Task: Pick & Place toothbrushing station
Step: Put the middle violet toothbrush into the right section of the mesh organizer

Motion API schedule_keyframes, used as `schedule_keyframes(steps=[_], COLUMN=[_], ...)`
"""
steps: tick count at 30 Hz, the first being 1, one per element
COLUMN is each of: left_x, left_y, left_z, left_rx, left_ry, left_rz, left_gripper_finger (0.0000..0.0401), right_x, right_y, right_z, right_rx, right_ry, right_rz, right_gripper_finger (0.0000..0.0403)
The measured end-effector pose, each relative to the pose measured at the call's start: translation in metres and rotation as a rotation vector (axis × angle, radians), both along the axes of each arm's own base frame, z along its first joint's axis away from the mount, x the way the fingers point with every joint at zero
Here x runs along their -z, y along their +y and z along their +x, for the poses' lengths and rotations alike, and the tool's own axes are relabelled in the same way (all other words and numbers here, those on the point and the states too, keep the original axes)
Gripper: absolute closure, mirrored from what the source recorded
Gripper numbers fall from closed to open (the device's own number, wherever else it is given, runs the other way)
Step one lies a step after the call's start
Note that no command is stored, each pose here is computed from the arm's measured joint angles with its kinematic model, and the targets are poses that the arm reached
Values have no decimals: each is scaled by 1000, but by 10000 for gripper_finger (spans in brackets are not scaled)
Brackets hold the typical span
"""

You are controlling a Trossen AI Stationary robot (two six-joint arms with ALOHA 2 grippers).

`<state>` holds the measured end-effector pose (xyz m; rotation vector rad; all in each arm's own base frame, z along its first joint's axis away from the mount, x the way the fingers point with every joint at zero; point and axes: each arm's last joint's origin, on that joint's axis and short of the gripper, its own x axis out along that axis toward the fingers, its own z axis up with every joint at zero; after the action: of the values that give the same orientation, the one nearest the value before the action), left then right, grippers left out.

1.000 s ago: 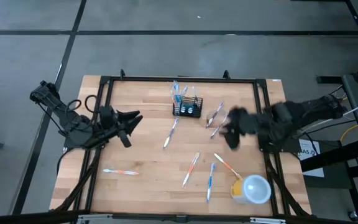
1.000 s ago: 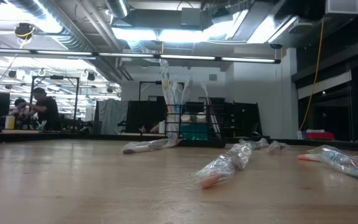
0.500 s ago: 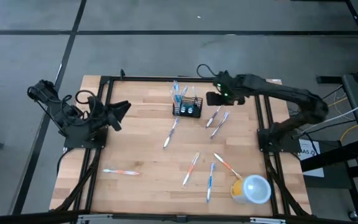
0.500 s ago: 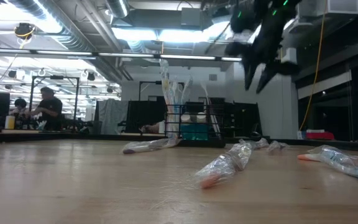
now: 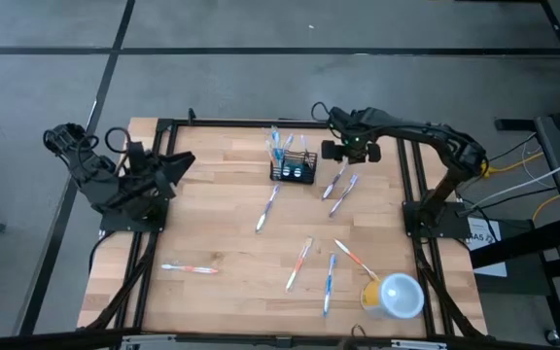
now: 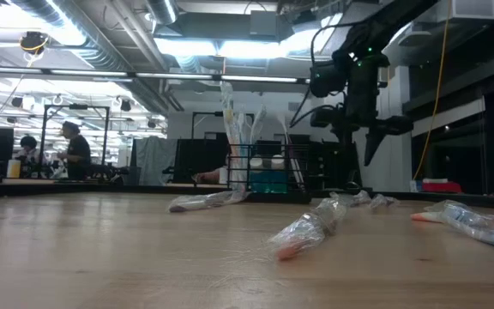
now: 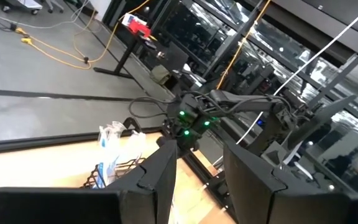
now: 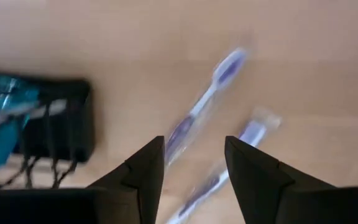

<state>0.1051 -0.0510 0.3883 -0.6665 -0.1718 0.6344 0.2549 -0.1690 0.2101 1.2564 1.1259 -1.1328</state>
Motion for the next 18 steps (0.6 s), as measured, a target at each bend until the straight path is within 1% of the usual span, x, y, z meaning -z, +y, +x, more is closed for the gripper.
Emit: schedule_keyframes(steps=[3,8,14,18], left_x=[-2,-4,-14,-22], left_y=[3,7,7,6], left_z=[-4,-10,-10,-10], left_rx=[7,13,17,48], left_ry=[-9,-21,-45,-65], left_rz=[-5,-8,9,29], left_gripper_finger=[273,273,273,273], right_x=[2,9,30,44], right_y=[-11,-25,-33,-38], right_z=[-6,-14,-13,-11], right_rx=[42,97,113,120], right_ry=[10,33,64,83], right_rz=[-13,16,96,113], right_gripper_finger=[232,236,236,236])
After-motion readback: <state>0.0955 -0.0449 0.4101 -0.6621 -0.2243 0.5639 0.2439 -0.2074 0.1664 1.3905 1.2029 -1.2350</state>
